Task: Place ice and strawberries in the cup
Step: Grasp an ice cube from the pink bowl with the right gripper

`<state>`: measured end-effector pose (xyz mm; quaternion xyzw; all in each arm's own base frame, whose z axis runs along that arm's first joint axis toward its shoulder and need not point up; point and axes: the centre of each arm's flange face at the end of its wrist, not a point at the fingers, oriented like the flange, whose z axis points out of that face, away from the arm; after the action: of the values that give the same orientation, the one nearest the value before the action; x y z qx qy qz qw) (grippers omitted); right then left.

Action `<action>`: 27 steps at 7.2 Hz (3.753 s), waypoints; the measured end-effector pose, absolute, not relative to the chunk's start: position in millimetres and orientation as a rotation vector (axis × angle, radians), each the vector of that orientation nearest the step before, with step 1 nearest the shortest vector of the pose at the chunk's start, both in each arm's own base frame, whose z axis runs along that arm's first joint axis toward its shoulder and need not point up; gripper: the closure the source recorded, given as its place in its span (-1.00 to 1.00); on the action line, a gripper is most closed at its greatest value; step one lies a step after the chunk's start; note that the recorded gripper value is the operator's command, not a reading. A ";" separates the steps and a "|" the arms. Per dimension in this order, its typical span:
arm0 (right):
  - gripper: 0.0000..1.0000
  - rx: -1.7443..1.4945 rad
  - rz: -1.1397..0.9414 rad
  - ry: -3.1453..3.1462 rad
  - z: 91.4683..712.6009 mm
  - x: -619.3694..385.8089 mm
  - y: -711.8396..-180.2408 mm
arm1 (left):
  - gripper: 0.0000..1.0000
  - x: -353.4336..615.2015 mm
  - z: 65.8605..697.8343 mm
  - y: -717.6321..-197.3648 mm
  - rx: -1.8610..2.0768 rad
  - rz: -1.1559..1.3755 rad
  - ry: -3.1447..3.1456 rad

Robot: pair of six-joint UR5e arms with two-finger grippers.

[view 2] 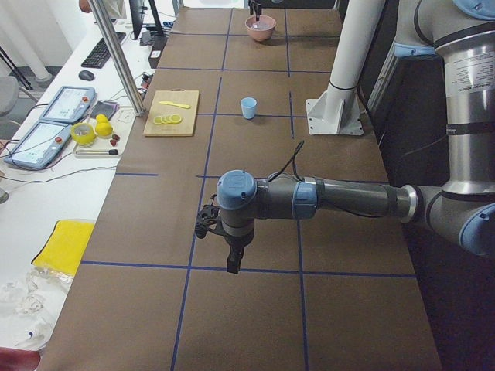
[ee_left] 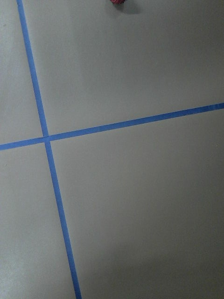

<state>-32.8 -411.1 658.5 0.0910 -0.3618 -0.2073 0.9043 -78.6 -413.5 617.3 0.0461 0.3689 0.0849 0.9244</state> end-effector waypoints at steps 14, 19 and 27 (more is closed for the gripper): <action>-0.55 0.121 -0.426 -0.700 686.0 -52.8 -415.5 | -1.00 -78.4 617.5 -411.3 0.094 0.174 0.759; 0.74 0.131 -0.437 -0.700 684.3 -52.5 -416.0 | -1.00 -78.4 618.1 -410.6 0.092 0.173 0.759; 1.00 0.235 -0.238 -0.752 589.3 -34.0 -435.5 | -1.00 -78.3 616.7 -411.4 0.095 0.175 0.759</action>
<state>-34.0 -435.5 589.3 0.1143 -0.3653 -0.1158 0.9165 -78.3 -411.4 616.7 0.0465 0.3696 0.0851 0.9241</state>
